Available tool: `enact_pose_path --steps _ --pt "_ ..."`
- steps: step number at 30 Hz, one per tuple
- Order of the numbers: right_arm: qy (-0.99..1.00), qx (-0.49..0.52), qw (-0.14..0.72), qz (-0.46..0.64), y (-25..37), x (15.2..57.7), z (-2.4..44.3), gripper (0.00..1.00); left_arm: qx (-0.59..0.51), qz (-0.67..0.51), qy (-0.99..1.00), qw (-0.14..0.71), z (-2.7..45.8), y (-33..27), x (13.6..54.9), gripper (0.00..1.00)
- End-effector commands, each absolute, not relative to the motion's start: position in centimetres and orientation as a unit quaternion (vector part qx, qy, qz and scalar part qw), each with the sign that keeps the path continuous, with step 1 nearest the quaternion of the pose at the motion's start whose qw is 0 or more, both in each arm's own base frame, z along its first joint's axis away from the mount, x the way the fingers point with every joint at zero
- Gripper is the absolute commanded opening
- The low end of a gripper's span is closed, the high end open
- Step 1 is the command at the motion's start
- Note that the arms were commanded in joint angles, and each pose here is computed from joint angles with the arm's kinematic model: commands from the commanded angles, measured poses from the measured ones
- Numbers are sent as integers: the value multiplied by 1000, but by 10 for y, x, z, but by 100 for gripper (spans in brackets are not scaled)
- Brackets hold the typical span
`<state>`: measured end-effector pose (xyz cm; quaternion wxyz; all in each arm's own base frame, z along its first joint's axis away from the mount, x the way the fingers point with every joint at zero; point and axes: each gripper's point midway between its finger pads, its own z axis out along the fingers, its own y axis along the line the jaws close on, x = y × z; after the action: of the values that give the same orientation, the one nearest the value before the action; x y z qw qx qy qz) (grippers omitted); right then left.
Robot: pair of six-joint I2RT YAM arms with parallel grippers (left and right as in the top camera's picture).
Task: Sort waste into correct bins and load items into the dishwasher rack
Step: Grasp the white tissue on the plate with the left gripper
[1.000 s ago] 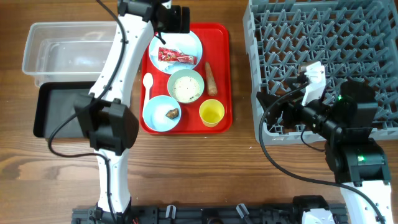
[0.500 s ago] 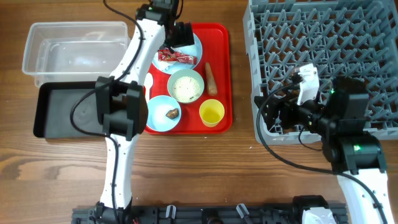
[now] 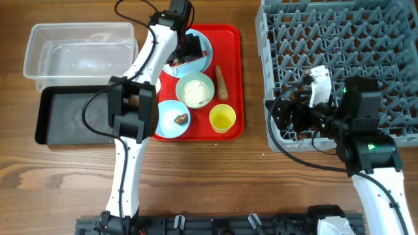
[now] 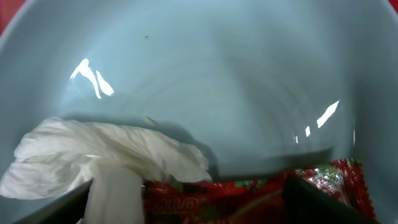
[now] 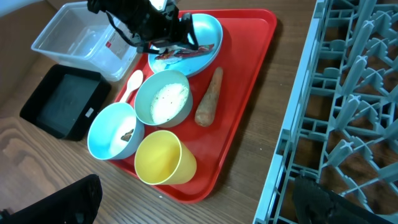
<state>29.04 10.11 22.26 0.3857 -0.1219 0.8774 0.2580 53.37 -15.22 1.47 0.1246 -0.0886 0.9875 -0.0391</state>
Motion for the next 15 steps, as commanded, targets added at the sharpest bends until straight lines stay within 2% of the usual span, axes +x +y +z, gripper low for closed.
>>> enact_pose_path --steps 1,2,4,7,8,9,15 --pt "871 -132 394 261 103 293 231 100 -91 -33 990 99 -9 -155 525 70" --pt "871 -132 394 261 103 293 231 100 -91 -32 991 97 -11 -154 524 66" --pt "871 -132 394 261 103 293 231 100 -91 -31 991 93 -12 -154 522 46" --pt "871 -132 394 261 104 293 231 100 -91 -28 992 87 -13 -153 519 22" --pt "872 -131 393 261 104 293 231 100 -91 -28 992 88 -13 -153 519 10" --pt "872 -132 393 261 104 293 231 100 -91 -28 992 88 -13 -153 519 4" --pt "872 -131 394 261 103 293 231 100 -89 -33 991 95 -4 -154 521 4"
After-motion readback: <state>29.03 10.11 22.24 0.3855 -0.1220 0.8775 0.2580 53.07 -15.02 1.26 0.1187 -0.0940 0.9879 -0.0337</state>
